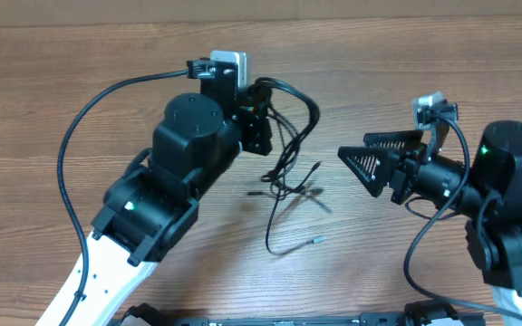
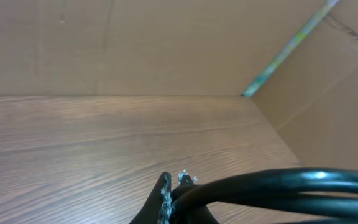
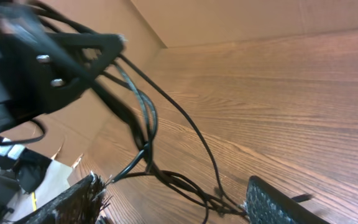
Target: Untangle cables
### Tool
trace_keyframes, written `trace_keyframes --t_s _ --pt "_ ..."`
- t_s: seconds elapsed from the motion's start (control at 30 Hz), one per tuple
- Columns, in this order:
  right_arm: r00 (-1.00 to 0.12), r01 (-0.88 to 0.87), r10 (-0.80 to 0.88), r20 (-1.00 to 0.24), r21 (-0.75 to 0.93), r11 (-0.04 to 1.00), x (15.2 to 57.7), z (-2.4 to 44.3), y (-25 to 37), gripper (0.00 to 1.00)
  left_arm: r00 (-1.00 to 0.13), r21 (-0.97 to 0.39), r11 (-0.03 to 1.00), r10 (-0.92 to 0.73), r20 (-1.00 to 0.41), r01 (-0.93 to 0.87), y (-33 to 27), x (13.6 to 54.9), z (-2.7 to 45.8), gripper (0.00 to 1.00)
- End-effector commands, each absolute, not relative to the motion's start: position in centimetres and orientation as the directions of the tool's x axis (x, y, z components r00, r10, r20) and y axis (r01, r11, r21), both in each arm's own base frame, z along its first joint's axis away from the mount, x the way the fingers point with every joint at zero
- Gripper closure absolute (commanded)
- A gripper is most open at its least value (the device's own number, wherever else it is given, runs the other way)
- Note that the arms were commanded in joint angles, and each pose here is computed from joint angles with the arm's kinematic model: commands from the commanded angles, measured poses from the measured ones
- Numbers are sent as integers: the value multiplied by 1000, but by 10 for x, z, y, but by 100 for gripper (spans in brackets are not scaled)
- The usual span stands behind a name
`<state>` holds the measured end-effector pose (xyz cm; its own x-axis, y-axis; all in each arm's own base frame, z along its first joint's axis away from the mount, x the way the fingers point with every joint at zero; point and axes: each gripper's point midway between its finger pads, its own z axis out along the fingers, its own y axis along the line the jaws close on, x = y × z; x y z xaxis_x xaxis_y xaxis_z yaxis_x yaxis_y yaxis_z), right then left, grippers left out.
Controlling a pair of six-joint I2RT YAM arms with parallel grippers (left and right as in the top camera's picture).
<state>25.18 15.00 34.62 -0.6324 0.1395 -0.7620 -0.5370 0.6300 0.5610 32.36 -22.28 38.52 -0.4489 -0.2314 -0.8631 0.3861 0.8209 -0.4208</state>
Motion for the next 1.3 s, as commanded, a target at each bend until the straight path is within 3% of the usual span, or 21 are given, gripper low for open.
trace_keyframes --t_s 0.0,0.47,0.8,0.97,1.13,1.27 --pt "-645 -505 166 -746 579 640 264 348 149 28 -446 -456 803 -272 -853 384 -234 320 394 96" --pt "-662 -487 141 -736 565 666 273 334 148 29 -491 -442 797 -215 -844 411 -280 320 367 96" --pt "-701 -460 134 -700 588 665 268 324 148 30 -427 -375 886 -238 -872 272 -253 338 361 96" --pt "-675 -559 79 -734 579 594 258 334 159 30 -426 -398 875 -260 -867 275 -256 338 364 96" --pt "-647 -580 82 -758 560 591 261 340 160 30 -513 -520 788 -313 -799 330 -278 326 365 96" --pt "-617 -604 81 -783 536 590 265 345 160 28 -534 -533 774 -306 -788 343 -289 319 362 96"
